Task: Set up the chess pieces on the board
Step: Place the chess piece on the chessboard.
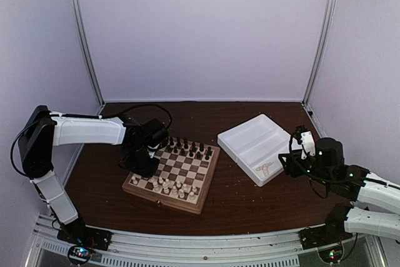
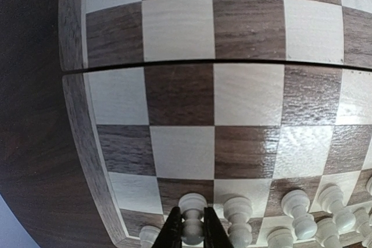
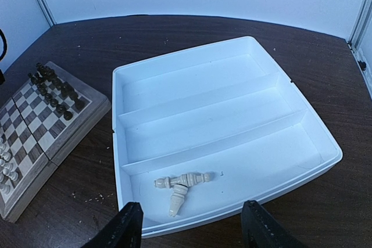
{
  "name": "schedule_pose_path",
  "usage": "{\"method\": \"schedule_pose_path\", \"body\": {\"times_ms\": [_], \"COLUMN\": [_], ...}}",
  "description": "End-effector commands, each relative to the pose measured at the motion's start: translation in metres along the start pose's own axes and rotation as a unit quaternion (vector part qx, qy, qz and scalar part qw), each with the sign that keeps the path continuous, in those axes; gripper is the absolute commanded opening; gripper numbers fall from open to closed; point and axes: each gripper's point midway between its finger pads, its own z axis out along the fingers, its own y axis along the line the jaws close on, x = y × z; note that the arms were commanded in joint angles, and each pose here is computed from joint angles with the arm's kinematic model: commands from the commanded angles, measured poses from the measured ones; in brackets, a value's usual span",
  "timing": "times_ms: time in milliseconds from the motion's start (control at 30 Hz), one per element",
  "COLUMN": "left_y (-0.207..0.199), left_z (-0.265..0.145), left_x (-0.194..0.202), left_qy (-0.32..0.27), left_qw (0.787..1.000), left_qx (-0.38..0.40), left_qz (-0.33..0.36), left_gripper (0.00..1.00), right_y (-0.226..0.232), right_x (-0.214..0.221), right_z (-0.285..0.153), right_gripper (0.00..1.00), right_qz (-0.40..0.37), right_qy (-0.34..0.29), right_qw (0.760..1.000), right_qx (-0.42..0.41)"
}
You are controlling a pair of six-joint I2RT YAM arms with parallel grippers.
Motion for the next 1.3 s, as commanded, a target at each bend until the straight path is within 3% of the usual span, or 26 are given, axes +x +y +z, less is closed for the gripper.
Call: {"method": "schedule_pose_path", "body": {"times_ms": [0,667,1267], "left_y": [0.004,0.011,0.006], "left_z": [0.004,-0.003,-0.052], "left_x": [-0.001,-0.002,-0.017], "left_qy": [-0.001,-0.004,-0.047], "left_qw": [1.000,1.000,0.999], "left_qx": [-0.006,-0.023,0.021], "left_qz": [-0.002,-0.003,-0.008], "left_gripper": [0.14,0.24,0.28], "right_y": [0.002,0.003,0.005], "right_x": [-0.001,-0.001,-0.001], "right_z": [0.001,0.001,0.002], "right_gripper": [0.62,0.61,0.62], "right_qz": [-0.001,-0.002,-0.004], "right_qy": [-0.006,-0.004,-0.003], "right_qw": [1.000,1.000,1.000], "right_qx": [-0.006,-0.009,-0.012]}}
